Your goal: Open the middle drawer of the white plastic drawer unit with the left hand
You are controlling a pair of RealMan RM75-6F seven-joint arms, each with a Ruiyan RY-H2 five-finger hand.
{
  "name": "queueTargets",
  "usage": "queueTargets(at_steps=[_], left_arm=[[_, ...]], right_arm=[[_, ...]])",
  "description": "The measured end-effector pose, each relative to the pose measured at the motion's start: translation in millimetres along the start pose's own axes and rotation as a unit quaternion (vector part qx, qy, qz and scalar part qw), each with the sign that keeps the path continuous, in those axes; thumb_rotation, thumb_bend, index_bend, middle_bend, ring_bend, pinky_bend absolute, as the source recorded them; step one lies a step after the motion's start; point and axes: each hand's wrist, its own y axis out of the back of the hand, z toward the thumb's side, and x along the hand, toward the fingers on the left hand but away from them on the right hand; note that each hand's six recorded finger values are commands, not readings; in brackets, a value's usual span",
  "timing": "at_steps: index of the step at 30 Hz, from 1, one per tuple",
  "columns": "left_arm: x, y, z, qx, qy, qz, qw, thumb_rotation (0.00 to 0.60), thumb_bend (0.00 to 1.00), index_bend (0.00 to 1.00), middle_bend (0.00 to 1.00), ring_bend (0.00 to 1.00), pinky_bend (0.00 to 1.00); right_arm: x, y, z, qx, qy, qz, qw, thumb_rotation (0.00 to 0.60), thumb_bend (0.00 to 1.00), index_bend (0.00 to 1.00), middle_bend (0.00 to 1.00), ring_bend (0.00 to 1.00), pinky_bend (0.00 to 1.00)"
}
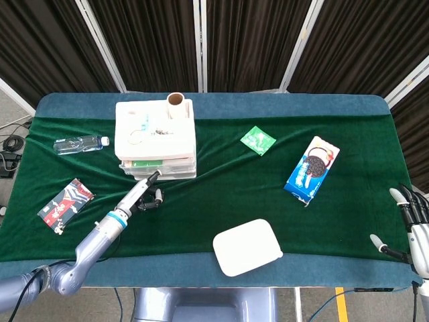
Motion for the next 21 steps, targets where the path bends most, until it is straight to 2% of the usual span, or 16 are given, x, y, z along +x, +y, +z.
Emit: queueTargets(at_steps=[21], left_arm=[[-13.7,-3.1,-3.5,0.0,-0.008,-0.013,0.9999,0.6,0.88,0.16,0.77,0.63,0.66]], right_arm=[[0.4,-0.3,1.1,0.001,0.001,0.0,1.0,0.6,0.08,0.06,0.0,0.0,0.0]])
